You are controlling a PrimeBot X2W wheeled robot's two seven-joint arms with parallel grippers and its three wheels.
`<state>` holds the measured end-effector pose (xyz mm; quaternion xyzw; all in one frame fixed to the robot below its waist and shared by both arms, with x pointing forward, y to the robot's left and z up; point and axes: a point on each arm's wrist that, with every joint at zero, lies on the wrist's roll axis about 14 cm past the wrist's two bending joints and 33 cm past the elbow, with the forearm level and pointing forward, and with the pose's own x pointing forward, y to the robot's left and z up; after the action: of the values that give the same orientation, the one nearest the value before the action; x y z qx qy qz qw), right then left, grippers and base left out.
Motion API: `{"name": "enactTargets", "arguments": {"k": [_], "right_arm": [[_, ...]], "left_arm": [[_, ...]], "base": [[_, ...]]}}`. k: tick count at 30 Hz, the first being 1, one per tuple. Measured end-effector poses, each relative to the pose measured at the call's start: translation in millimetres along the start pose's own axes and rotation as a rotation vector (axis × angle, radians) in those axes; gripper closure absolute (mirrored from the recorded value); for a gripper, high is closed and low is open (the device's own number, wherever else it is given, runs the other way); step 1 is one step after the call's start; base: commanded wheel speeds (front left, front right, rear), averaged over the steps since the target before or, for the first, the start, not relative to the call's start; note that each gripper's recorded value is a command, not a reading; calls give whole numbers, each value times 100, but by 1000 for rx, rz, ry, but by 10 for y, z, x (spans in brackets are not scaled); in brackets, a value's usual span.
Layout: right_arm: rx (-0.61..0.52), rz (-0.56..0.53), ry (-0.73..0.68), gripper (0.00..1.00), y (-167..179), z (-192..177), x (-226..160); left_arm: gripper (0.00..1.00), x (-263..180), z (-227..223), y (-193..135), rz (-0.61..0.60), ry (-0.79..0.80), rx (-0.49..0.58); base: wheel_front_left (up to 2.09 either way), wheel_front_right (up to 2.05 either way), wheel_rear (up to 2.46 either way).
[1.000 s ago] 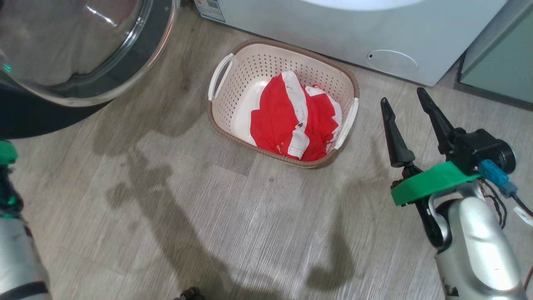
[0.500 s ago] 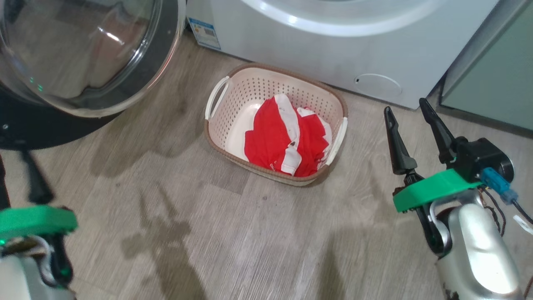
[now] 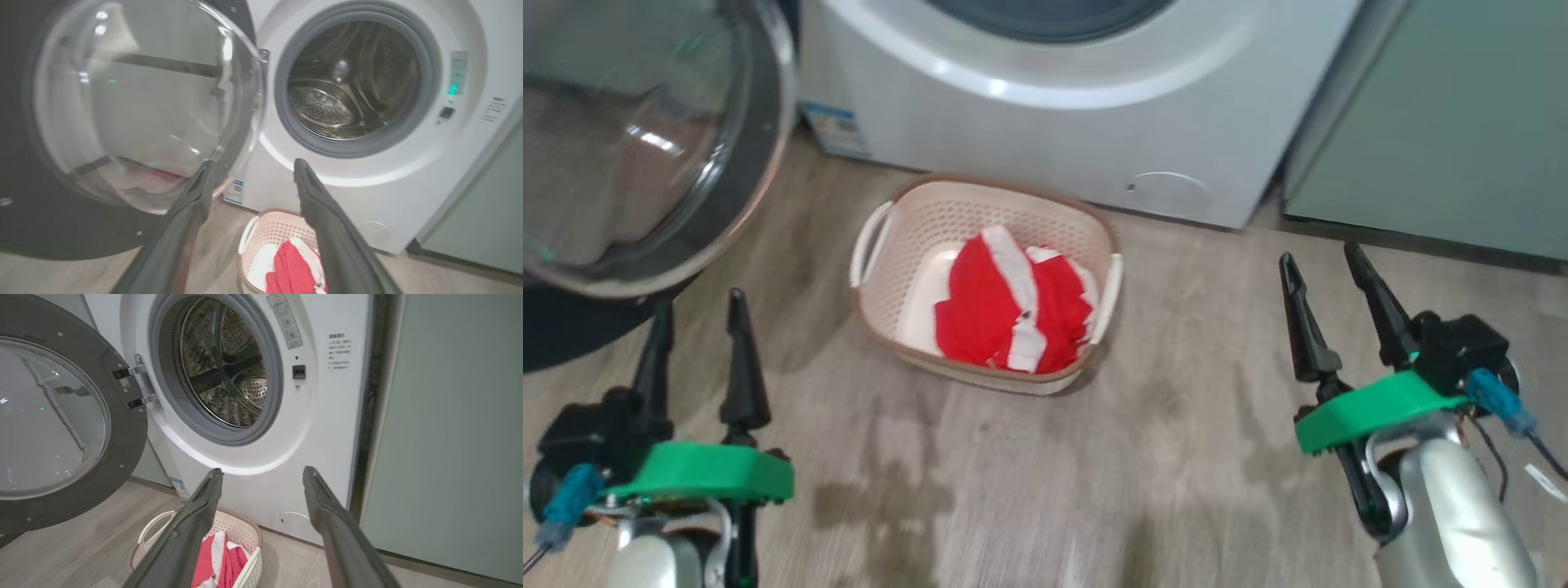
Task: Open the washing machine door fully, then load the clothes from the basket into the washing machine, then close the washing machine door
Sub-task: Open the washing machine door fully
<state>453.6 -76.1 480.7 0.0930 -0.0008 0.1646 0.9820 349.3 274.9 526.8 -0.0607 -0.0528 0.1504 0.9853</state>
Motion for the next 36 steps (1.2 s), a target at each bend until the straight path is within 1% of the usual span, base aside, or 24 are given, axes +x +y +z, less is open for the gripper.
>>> {"name": "enactTargets", "arguments": {"k": [5, 10, 17, 23, 26, 36], "right_arm": [[-9, -84, -1, 0, -251, 46, -282], [-25, -158, -22, 0, -456, 151, -541], [-41, -248, -52, 0, -662, 288, -910], [-49, -279, -81, 0, -705, 407, -1086], [-52, -281, -98, 0, -703, 465, -1101], [-52, -279, -96, 0, -699, 471, -1088]], "left_arm": [[0, 56, -63, -423, -139, 31, -11], [0, 75, -91, -783, -253, 44, -11], [0, 8, -142, -1133, -365, 62, -20], [0, -106, -213, -1227, -401, 88, -13], [0, -126, -208, -1245, -408, 87, -14], [0, -118, -220, -1222, -395, 90, -6]], "base": [[0, 0, 0], [0, 0, 0], [0, 0, 0], [0, 0, 0], [0, 0, 0], [0, 0, 0]]}}
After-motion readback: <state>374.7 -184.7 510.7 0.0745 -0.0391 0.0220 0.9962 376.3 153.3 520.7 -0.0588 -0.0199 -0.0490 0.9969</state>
